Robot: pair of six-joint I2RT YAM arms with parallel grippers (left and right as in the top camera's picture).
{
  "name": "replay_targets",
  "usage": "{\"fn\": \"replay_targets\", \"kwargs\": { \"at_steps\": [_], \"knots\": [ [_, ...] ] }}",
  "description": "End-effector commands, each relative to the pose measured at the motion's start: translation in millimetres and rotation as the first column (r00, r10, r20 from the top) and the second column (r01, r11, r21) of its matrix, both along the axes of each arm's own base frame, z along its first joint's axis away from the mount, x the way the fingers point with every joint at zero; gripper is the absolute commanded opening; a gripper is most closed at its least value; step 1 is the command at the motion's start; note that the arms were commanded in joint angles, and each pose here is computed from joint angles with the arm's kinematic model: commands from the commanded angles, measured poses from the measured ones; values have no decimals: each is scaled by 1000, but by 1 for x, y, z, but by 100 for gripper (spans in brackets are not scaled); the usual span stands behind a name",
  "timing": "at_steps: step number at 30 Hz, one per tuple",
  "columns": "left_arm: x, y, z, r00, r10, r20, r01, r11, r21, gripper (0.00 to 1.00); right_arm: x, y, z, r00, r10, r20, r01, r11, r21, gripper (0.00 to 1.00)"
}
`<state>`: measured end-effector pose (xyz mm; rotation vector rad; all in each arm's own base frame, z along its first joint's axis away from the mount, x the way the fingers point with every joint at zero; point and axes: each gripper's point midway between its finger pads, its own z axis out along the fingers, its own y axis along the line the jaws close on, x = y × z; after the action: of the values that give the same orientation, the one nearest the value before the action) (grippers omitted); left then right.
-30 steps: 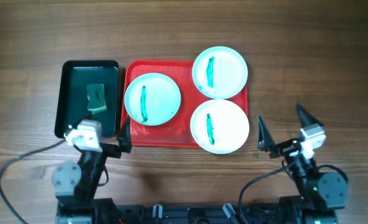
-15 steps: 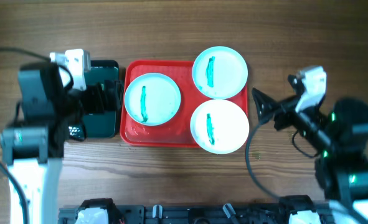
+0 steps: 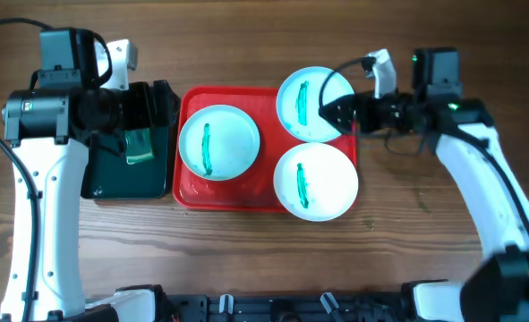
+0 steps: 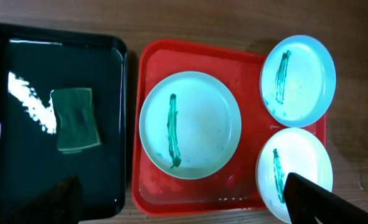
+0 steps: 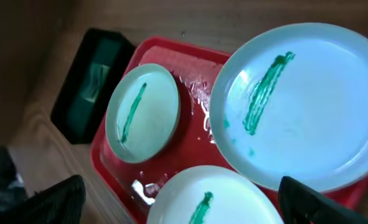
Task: Clean dirty plates on tray and stack at the side
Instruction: 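Reach left gripper to sponge and right gripper to left plate rim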
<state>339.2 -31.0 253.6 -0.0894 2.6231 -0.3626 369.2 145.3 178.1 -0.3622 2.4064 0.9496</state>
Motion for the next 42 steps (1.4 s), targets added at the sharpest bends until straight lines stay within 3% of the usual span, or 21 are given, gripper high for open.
{"fn": "replay_targets", "kwargs": {
  "at_steps": [1,4,8,11,12,14,24,27,36,42],
  "knots": [
    [8,-2,9,999,3,36,-2,1000,-14,100,12,25,-15,988,-87,-127,89,996,15,100],
    [11,2,4,999,18,27,-18,1000,2,100,25,49,-16,984,-149,-98,139,985,-99,100],
    [17,41,-19,963,267,-46,-260,957,128,100,36,82,-14,984,-168,-68,151,968,-199,99],
    [20,57,-44,924,366,-112,-342,920,189,100,35,105,-38,982,-156,-104,125,957,-261,86],
    [22,59,-54,917,373,-139,-344,918,198,100,32,110,-51,981,-151,-118,111,950,-291,77],
    [25,59,-65,912,374,-170,-337,918,208,98,30,113,-64,981,-155,-120,108,938,-330,69],
    [32,60,-102,889,373,-264,-315,919,238,92,30,112,-109,967,-189,-171,106,910,-401,64],
    [32,72,-101,883,403,-240,-332,898,288,85,32,118,-124,967,-182,-180,97,911,-402,55],
    [32,74,-101,894,378,-241,-302,905,298,87,21,147,-160,972,-126,-200,32,909,-416,46],
    [33,74,-101,900,365,-239,-289,909,302,86,15,147,-177,944,-202,-262,76,904,-421,31]
  ]
}}
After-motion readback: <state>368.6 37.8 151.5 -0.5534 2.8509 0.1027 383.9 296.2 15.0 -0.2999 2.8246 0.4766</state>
